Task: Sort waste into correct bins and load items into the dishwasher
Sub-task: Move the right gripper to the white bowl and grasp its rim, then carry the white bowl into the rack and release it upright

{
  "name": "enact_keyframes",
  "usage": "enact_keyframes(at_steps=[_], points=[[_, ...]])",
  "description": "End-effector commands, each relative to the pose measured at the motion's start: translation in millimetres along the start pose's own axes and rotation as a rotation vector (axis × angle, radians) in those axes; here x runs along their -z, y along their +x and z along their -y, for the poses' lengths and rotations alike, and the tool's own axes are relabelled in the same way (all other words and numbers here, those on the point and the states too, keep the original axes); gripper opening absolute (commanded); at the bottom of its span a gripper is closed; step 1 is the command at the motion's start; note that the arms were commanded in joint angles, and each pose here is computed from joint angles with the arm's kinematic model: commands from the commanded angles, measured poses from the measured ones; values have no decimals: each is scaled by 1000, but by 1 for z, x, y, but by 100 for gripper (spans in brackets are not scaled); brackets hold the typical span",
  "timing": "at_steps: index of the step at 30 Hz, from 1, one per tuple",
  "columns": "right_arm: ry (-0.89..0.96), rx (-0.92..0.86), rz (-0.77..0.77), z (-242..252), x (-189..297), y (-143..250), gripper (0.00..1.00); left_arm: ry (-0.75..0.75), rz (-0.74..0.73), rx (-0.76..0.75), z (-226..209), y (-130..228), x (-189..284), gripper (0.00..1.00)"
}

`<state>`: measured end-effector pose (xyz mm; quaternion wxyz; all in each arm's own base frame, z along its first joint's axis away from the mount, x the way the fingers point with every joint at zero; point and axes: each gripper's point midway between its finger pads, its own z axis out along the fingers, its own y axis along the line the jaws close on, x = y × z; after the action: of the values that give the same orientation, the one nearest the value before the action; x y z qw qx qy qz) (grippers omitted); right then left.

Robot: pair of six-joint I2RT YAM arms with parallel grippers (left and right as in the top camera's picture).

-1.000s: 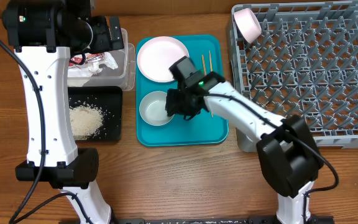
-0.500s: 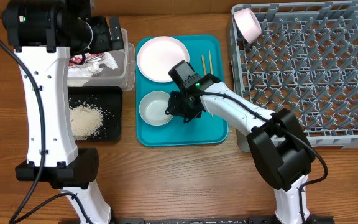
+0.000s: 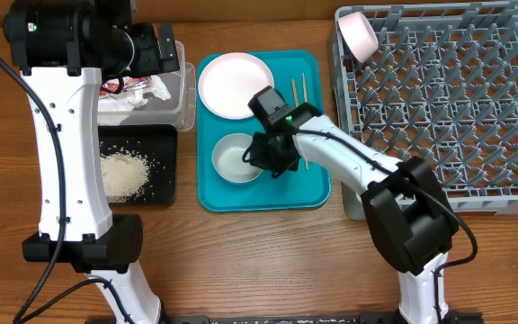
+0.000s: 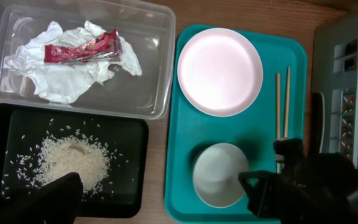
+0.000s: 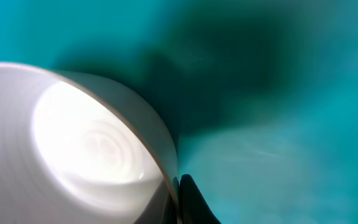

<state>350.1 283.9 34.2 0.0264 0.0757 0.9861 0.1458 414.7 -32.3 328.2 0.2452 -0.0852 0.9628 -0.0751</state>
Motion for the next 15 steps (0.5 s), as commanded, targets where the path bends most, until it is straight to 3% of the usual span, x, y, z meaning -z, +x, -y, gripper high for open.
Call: enact_keyframes(at_steps=[1, 7, 10, 15], points=[[-53, 9, 222, -3, 93, -48, 4, -6, -7, 8, 0, 0, -4, 100], [25, 19, 660, 33, 251, -83, 4, -5, -7, 7, 0, 0, -4, 100], [172, -28, 914, 67, 326, -84, 4, -6, -7, 8, 0, 0, -4, 100], [474, -125, 1146, 119, 393, -77, 4, -5, -7, 7, 0, 0, -4, 100]])
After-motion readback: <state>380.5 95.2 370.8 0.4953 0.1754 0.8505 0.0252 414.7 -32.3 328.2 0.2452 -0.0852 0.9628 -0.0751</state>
